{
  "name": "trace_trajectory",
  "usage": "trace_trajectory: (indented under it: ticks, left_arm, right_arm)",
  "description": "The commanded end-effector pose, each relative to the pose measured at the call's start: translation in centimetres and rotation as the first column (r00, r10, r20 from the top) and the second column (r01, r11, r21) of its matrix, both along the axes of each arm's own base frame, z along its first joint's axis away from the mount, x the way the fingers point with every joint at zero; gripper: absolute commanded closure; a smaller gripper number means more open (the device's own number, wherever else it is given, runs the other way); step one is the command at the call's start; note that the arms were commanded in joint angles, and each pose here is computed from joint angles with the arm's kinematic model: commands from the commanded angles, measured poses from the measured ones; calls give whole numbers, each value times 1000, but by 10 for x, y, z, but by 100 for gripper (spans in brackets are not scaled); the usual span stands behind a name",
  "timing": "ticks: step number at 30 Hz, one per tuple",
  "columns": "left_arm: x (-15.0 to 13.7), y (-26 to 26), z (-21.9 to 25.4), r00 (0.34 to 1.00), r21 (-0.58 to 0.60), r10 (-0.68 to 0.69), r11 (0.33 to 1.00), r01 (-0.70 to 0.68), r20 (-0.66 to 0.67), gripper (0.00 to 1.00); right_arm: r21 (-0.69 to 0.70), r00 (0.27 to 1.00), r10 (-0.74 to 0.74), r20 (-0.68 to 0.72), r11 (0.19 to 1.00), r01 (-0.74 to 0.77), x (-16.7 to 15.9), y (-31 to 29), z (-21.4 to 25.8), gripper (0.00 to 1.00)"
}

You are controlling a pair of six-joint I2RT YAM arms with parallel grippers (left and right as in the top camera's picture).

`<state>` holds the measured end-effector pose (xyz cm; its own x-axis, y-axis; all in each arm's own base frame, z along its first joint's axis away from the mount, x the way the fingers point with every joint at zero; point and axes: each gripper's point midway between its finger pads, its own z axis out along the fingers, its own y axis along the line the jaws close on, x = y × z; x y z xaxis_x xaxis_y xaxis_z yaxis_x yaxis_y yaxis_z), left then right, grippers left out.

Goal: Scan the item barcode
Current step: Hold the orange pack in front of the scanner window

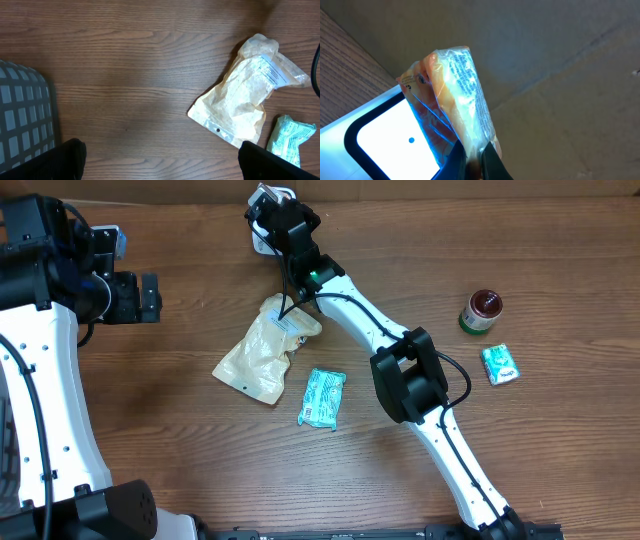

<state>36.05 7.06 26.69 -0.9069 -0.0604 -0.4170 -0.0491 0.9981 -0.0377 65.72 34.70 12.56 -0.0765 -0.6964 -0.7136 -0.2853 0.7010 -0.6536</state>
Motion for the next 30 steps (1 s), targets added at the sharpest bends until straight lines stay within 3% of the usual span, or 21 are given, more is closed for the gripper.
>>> trace_trajectory:
  ticks: [1, 8, 12, 16, 24, 30]
  left_arm:
    - [2, -4, -2, 999, 8, -32, 999, 32, -5, 0]
    - [2, -4, -2, 999, 8, -32, 999, 32, -6, 0]
    - [2, -4, -2, 999, 8, -32, 999, 32, -5, 0]
    - [2, -4, -2, 999, 8, -32, 999, 32, -5, 0]
    - [2, -4, -2, 999, 8, -32, 999, 32, -5, 0]
    - [2, -4, -2, 999, 8, -32, 999, 32, -5, 1]
  right_arm:
    - [9, 999, -2, 32, 1000, 2, 3, -1, 17, 96]
    - [72, 998, -13, 63, 997, 9, 1, -2, 50, 96]
    - [252, 994, -50, 96, 967, 24, -5, -6, 104, 96]
    - [344, 991, -68, 114, 939, 24, -19, -16, 165, 96]
    - [667, 977, -139, -164, 714, 214, -92, -64, 254, 96]
    - [609, 867, -221, -446, 634, 476, -168, -123, 252, 96]
